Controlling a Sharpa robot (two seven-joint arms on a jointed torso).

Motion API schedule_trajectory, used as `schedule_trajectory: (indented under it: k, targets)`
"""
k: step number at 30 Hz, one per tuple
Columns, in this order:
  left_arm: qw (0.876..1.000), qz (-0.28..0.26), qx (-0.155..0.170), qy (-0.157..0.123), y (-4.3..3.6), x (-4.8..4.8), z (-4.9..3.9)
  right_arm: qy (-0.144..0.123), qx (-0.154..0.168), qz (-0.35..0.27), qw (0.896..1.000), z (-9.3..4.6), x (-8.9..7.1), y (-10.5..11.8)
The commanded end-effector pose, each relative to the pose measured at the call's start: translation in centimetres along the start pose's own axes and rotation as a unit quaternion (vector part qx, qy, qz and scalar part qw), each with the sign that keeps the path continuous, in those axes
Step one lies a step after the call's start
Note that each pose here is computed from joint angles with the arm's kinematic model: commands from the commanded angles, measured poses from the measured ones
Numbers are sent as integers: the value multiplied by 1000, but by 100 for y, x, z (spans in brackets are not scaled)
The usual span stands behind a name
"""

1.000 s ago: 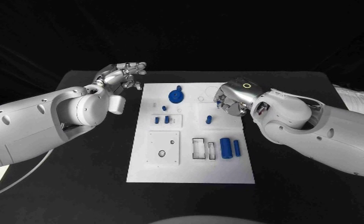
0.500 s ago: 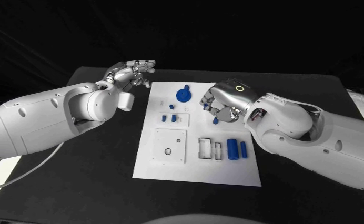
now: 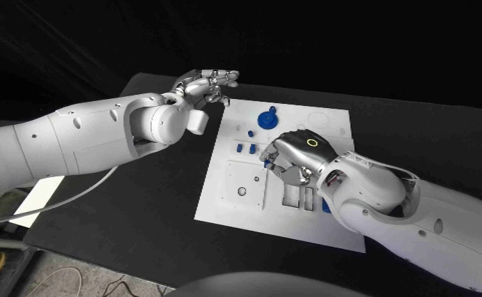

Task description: Assemble the parts on the task board

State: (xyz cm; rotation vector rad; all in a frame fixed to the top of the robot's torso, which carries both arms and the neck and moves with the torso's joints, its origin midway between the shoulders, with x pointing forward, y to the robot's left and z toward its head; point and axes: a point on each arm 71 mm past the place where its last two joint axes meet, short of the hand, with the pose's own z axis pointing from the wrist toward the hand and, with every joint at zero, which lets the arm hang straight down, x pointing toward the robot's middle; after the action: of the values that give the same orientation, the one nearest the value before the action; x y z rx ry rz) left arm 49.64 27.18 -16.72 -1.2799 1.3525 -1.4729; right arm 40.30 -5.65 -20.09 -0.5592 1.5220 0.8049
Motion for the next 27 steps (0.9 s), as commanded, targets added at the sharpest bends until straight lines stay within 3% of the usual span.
schedule_trajectory:
  k: [1,11,27]
  targets:
    - [1000,1,5,6,-7,36,4,9,-13,6,1000,22,80,39]
    - [1000,0,4,10,-3,63,7,19,-20,21,999,56,238,118]
    - [1000,-1,2,13,2,81,12,29,-18,22,999,70,302,115]
